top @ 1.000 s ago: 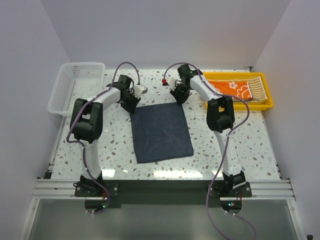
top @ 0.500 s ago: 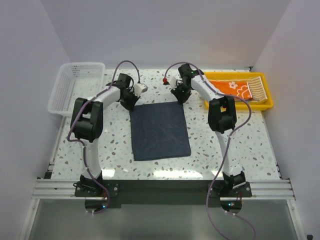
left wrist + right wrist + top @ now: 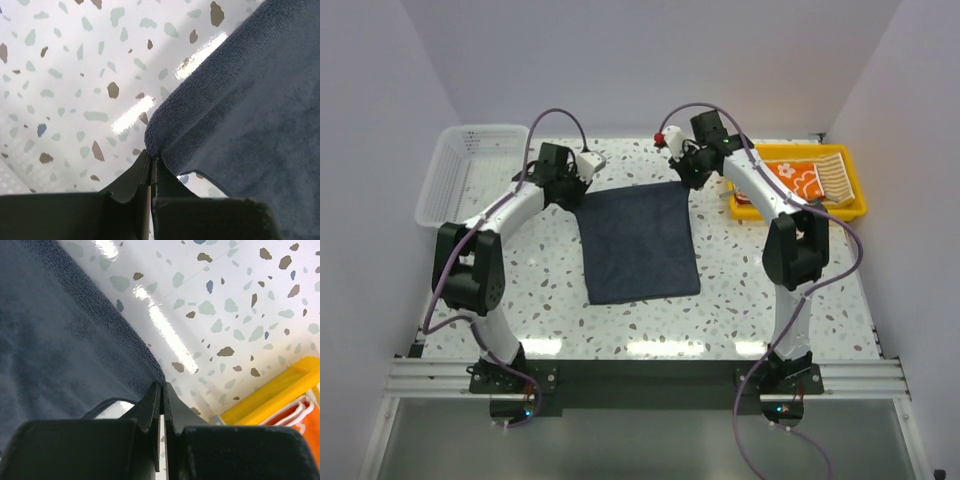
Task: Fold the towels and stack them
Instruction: Fold the towel
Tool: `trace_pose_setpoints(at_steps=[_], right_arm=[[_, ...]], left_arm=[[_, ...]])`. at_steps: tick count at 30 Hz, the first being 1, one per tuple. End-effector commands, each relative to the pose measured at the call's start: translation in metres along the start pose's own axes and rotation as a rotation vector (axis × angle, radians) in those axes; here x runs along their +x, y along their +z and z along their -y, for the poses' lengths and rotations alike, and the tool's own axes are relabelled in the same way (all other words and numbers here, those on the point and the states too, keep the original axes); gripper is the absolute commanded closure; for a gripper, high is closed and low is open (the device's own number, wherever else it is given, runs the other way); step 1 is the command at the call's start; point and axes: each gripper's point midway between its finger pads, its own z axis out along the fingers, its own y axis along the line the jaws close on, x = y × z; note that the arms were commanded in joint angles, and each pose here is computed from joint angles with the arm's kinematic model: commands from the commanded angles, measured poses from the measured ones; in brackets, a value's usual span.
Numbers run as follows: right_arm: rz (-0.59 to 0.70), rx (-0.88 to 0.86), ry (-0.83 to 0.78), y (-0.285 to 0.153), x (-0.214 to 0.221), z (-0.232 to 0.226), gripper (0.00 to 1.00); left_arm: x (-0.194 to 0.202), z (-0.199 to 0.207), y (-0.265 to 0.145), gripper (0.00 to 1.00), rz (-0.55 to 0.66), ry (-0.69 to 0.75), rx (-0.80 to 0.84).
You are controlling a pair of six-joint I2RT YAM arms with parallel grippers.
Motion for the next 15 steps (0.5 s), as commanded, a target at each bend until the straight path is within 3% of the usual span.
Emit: trace_pose_setpoints(at_steps=[1,8,15], right_arm=[[0.070,0.064,0.002,-0.028,-0.016,-0.004,1.00],[0.059,0.139,-0.047,-0.045,-0.010,-0.025,1.00],[0.197,0.332,-0.042,-0.079,-0.051,0.009,1.00]], left_arm=[[-0.008,-0.009,-0.027,1.00,0.065,-0.054,-0.101],[-0.004,0.007,-0.060,1.00,0.126,-0.151,-0.137],[-0.013,0.006,-0.065,1.00,0.159,-0.169,-0.153]])
